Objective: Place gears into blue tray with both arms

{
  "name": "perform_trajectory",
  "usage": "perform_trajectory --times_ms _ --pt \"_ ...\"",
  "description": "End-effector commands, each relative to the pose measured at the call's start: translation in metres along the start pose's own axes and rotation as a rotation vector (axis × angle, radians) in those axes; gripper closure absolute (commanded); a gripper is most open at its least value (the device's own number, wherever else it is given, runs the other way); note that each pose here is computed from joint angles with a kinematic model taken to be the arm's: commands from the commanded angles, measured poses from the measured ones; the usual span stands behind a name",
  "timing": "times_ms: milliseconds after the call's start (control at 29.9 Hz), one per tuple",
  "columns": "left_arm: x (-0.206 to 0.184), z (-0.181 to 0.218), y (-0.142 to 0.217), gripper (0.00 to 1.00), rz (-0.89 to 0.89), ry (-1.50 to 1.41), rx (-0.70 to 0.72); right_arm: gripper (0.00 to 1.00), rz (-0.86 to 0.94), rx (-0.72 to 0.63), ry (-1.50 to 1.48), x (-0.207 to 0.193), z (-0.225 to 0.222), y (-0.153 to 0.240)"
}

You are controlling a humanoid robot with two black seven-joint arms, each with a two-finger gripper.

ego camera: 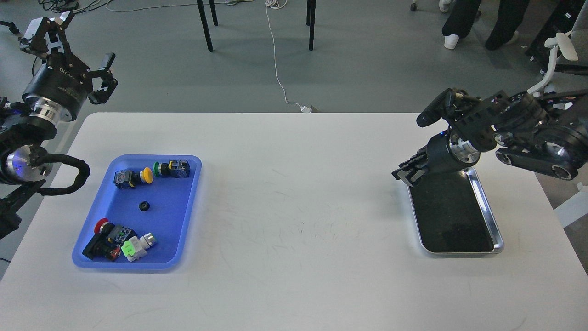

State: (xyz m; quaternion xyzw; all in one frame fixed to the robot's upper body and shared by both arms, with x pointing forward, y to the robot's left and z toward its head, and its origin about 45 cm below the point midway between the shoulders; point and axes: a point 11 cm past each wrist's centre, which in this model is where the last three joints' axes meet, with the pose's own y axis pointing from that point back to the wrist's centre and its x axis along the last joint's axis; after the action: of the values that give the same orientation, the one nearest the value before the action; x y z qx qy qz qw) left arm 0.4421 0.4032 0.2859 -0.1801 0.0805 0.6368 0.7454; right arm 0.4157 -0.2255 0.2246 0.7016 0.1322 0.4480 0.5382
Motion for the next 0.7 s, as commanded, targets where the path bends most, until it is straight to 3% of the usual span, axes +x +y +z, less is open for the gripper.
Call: perform_trajectory --times_ms 0,100,267,669 --pt "0.001 0.001 0.0 0.02 0.002 -0.003 -0.001 0.91 0.091 0.106 0.01 0.037 -0.043 -0.029" --pt "0.005 0.006 0.002 0.02 0.009 -0.016 -0.004 0.9 0.117 0.186 0.073 0.049 -0.085 -0.06" --pt "0.015 0.018 0.005 0.02 0.023 -0.041 -0.014 0.9 0.112 0.229 0.117 0.055 -0.118 -0.093" --pt "0.025 0.016 0.014 0.02 0.044 -0.057 0.004 0.88 0.102 0.26 0.034 0.018 -0.121 -0.117"
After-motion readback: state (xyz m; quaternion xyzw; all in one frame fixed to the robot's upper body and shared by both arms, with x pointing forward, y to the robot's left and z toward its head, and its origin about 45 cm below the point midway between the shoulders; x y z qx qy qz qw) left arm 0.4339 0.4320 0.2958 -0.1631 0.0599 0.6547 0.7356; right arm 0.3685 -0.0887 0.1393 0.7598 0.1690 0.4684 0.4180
